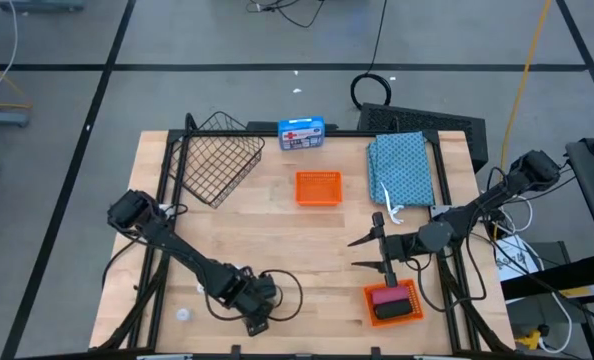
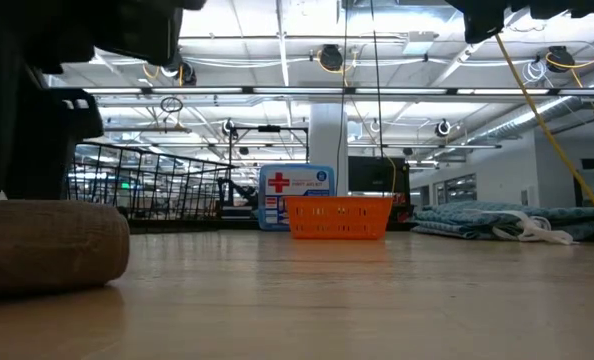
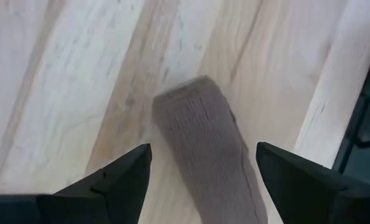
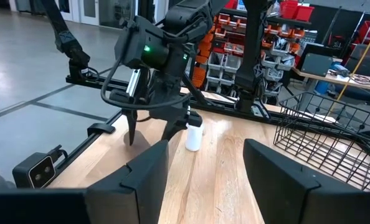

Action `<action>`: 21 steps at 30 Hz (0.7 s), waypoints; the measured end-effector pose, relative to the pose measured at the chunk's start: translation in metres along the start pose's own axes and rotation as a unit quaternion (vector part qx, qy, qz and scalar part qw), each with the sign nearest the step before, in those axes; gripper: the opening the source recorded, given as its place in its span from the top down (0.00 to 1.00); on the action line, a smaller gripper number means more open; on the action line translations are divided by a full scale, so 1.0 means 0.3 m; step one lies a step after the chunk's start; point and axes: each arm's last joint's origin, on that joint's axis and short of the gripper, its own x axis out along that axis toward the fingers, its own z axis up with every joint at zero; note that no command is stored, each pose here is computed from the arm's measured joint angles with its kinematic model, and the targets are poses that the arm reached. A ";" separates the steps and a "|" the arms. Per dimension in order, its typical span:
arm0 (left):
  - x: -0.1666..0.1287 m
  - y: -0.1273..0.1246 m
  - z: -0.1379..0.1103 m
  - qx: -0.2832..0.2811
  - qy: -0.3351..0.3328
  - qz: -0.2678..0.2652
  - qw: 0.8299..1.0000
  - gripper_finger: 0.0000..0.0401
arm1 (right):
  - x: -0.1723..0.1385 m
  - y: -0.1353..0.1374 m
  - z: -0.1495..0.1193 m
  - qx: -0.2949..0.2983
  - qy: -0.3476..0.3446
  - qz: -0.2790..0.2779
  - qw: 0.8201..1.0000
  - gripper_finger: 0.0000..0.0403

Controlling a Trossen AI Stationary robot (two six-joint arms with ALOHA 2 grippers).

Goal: Pick & place medical supplies in basket/bin
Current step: Put the brown bandage into the bottom orange bin

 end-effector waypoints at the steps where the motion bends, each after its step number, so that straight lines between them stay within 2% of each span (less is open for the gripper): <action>1: 0.007 0.000 0.003 -0.004 0.000 -0.001 1.000 0.26 | 0.000 0.000 0.000 0.000 0.000 0.000 1.000 0.51; 11: 0.103 0.027 0.009 -0.019 0.020 0.030 0.999 0.26 | 0.000 0.000 0.000 0.000 0.000 0.000 1.000 0.51; 21: 0.085 0.047 0.051 -0.029 0.013 0.014 0.999 0.28 | 0.000 0.000 0.000 0.000 0.000 0.000 1.000 0.51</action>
